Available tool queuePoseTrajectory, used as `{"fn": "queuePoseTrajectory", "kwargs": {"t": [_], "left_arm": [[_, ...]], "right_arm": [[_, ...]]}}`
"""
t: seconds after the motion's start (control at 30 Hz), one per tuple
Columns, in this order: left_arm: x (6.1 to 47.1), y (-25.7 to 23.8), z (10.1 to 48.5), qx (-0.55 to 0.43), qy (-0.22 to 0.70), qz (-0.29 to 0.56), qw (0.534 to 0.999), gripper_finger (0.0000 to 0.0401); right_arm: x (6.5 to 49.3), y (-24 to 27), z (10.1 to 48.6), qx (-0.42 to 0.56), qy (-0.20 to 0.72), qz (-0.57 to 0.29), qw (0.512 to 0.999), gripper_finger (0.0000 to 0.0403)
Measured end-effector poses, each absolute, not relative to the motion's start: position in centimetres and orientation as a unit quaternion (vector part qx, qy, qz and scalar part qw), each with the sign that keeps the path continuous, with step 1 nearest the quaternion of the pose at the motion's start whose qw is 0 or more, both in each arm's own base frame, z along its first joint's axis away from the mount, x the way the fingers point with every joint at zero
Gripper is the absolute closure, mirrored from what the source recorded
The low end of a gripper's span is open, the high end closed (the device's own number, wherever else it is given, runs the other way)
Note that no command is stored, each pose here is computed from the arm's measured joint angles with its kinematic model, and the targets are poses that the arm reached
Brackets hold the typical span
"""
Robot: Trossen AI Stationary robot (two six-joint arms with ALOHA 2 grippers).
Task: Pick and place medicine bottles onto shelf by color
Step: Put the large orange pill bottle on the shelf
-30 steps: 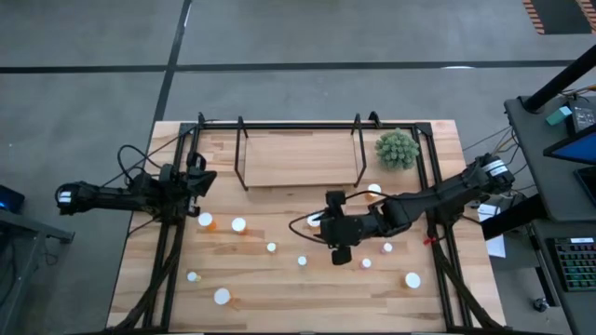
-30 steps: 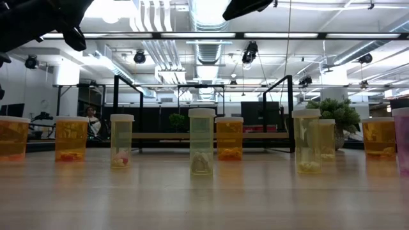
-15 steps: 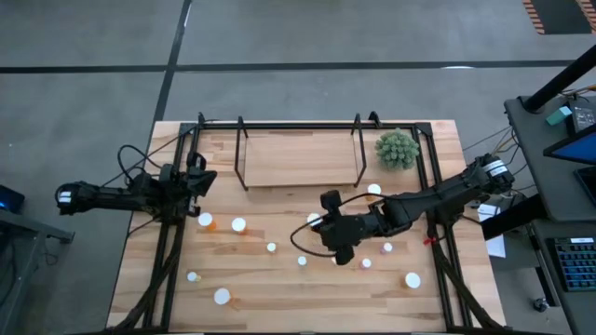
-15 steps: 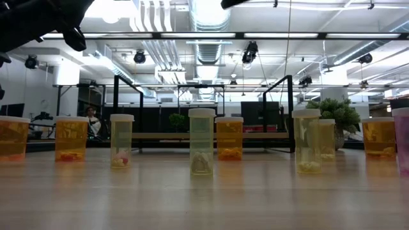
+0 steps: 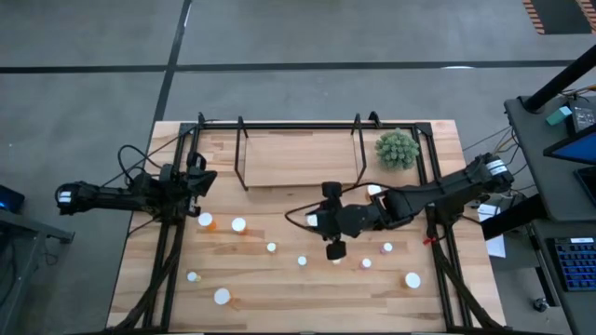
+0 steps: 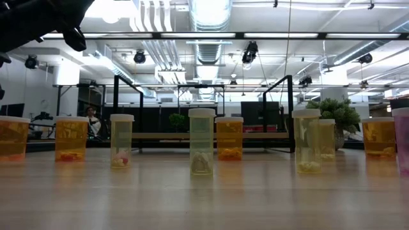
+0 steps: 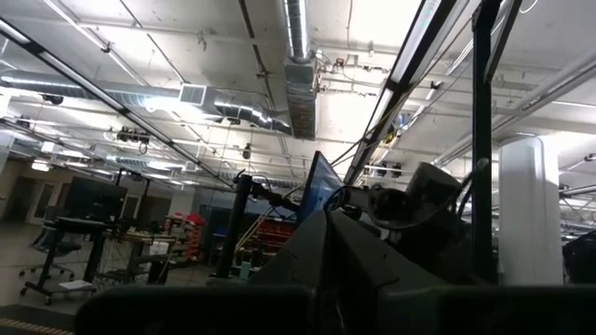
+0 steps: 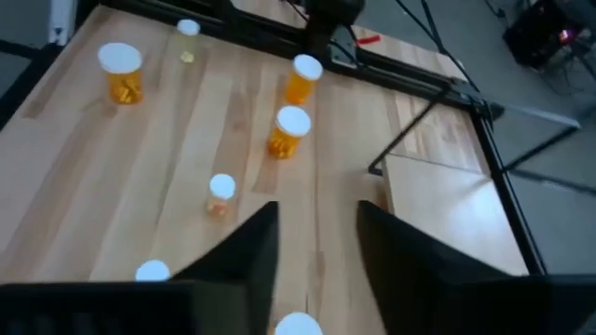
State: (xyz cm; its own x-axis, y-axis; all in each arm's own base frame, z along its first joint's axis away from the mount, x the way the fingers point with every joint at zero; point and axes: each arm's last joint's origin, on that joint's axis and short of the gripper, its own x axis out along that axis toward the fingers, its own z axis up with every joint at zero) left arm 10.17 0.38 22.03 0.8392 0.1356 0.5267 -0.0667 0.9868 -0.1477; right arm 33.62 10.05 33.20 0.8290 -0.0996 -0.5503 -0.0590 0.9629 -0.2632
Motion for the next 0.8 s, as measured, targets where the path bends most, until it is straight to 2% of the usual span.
{"fn": "queuePoseTrajectory", "kwargs": {"t": [0.17, 0.33, 0.53, 0.8], "left_arm": [[10.2, 0.4, 22.0, -0.062, -0.279, 0.054, 0.957, 0.0401], [10.1, 0.4, 22.1, -0.062, -0.281, 0.054, 0.956, 0.0401], [10.1, 0.4, 22.1, -0.063, -0.28, 0.057, 0.956, 0.0401], [10.1, 0.4, 22.1, -0.063, -0.282, 0.058, 0.956, 0.0401]], "right_arm": [[33.6, 9.8, 33.0, -0.103, 0.301, -0.026, 0.948, 0.0161], [33.5, 9.9, 32.9, -0.066, 0.306, -0.024, 0.949, 0.0106], [34.4, 10.3, 30.1, -0.061, 0.368, -0.025, 0.928, 0.0079], [34.9, 10.8, 26.0, -0.061, 0.479, 0.001, 0.876, 0.0075]]}}
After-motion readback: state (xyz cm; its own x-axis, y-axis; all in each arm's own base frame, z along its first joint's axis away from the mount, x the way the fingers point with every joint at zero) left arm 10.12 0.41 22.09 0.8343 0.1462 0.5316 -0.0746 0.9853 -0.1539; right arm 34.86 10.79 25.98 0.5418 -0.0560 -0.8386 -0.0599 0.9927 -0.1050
